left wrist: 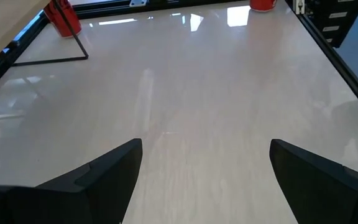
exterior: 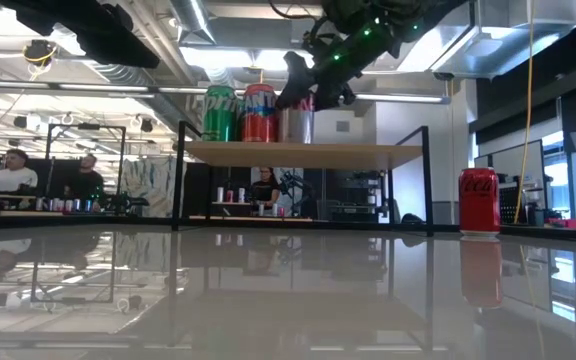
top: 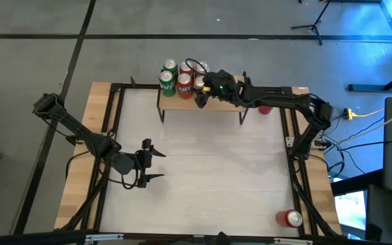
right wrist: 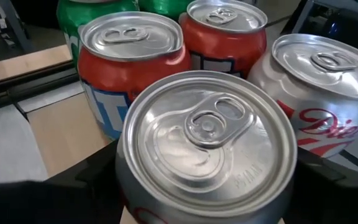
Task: Place canned beverage on shelf
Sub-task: Put the white soda can on the shelf aligned with the other white soda can
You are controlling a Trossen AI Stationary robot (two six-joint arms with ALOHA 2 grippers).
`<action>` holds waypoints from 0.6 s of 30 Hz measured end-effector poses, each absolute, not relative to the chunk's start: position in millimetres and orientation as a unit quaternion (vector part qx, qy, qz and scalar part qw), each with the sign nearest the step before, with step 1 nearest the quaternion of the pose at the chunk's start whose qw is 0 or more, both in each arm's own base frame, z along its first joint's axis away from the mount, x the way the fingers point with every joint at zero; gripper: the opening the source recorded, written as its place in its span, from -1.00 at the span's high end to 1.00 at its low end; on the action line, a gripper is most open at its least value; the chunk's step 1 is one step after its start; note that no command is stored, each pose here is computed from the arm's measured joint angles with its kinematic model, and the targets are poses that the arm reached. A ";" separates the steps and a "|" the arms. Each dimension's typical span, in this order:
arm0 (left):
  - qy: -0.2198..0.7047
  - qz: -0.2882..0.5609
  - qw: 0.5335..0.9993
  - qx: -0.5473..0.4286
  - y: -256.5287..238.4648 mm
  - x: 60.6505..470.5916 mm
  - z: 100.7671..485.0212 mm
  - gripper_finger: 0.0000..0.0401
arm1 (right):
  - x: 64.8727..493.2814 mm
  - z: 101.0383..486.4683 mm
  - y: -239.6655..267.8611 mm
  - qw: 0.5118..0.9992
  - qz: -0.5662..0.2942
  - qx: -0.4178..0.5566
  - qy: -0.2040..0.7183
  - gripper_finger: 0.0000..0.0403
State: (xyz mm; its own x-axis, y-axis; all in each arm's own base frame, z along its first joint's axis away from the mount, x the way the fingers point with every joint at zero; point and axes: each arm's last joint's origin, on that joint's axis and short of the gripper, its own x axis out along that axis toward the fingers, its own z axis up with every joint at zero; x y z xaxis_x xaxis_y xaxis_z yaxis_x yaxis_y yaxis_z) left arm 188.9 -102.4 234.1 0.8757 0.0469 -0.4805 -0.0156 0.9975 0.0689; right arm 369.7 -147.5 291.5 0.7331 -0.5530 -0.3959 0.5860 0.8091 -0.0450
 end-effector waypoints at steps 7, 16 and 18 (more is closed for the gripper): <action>0.249 0.016 0.968 0.031 -102.4 188.9 234.1 -0.71 | 369.5 291.2 -147.6 0.929 -0.308 0.034 0.203 -0.69; 0.249 0.016 0.968 0.031 -102.4 188.9 234.1 -0.71 | 369.7 292.8 -147.5 0.929 -0.308 0.032 0.205 -0.76; 0.249 0.016 0.968 0.031 -102.4 188.9 234.0 -0.71 | 370.1 295.4 -147.7 0.929 -0.308 0.031 0.202 -0.76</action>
